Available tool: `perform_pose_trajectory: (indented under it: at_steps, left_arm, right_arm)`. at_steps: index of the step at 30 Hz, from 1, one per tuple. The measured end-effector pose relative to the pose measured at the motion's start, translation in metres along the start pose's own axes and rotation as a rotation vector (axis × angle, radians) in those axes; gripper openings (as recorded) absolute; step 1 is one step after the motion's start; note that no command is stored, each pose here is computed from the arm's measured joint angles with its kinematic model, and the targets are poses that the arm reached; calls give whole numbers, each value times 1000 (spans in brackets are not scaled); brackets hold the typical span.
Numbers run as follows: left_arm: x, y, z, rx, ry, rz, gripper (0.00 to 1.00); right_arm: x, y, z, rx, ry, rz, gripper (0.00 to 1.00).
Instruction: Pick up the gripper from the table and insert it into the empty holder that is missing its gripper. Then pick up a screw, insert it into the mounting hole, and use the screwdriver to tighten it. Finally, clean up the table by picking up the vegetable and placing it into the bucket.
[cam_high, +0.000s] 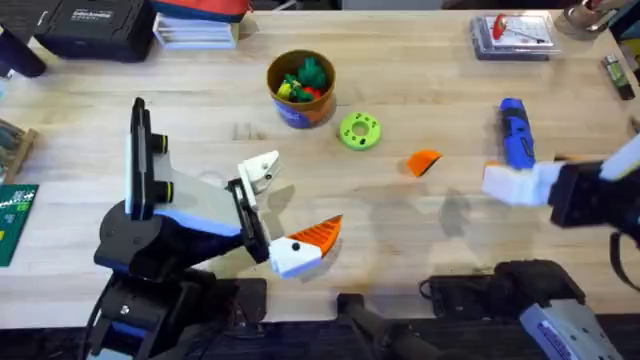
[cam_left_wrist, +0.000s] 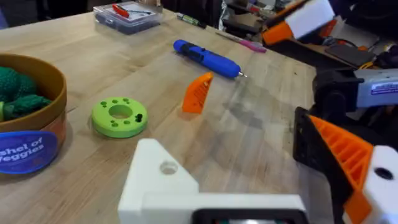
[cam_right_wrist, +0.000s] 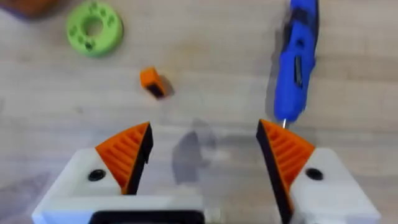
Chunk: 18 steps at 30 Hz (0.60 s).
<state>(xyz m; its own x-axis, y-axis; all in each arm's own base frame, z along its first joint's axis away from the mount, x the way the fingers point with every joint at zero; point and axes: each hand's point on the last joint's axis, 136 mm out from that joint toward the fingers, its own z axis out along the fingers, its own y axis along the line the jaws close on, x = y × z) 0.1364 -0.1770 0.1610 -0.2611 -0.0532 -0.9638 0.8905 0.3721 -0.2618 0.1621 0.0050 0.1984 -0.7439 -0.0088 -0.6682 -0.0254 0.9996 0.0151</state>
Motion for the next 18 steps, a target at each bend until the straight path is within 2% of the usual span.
perform_pose_trajectory:
  at_steps: [3, 10, 13, 18]
  left_arm:
    - [0, 0, 0, 0, 0, 0, 987]
    - [0, 0, 0, 0, 0, 0, 987]
    - [0, 0, 0, 0, 0, 0, 985]
    - [0, 0, 0, 0, 0, 4, 985]
  right_arm:
    - [-20, 6, -1, -34, -81, -1, 994]
    - [-21, 22, -2, -130, -83, 19, 994]
    - [-32, 28, -3, -168, -125, 23, 994]
    - [-32, 33, 15, -195, -8, 22, 994]
